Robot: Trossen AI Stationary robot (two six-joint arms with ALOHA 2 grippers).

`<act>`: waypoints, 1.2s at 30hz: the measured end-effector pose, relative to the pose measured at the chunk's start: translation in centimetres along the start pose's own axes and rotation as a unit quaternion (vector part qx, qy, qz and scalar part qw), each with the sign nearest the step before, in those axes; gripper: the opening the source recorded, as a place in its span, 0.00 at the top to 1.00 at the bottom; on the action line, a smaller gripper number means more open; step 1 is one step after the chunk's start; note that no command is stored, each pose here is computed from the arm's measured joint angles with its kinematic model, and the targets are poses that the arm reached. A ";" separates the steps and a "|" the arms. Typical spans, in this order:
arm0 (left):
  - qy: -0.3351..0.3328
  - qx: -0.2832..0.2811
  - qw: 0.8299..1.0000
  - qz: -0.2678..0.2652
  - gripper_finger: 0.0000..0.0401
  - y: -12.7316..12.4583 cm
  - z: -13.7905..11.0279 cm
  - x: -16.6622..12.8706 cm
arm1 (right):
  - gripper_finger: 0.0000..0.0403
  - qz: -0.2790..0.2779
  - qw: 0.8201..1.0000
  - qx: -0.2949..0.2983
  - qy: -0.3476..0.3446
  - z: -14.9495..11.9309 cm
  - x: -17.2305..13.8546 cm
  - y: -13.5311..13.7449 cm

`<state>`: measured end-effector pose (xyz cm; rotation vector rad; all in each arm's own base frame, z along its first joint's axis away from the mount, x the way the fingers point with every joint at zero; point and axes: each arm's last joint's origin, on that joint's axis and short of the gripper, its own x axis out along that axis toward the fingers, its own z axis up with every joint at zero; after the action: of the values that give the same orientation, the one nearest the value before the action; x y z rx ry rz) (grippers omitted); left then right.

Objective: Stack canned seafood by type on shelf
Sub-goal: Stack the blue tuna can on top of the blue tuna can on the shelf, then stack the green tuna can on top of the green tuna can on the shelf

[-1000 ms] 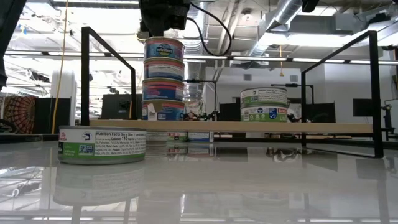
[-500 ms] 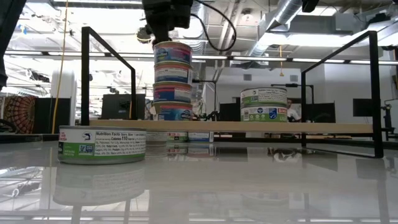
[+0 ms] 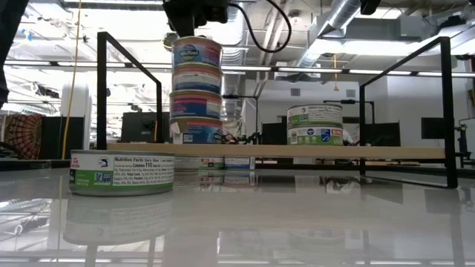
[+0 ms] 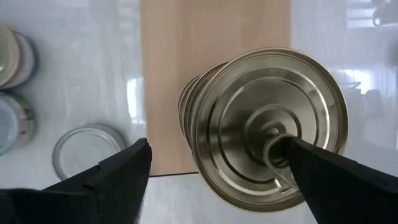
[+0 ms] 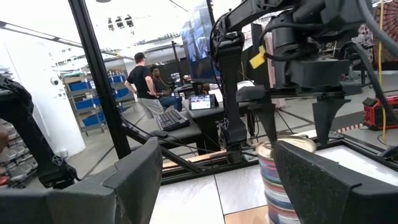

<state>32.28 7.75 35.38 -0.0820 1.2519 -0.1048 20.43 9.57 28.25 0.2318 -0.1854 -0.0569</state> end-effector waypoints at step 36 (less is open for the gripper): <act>-0.089 0.048 0.987 0.126 0.10 -0.5 1.4 -6.1 | 0.18 0.000 1.000 -0.001 0.001 0.0 0.0 0.0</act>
<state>31.70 8.04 41.57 0.1472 1.0672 0.0604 20.44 9.57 28.23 0.2304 -0.1831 -0.0574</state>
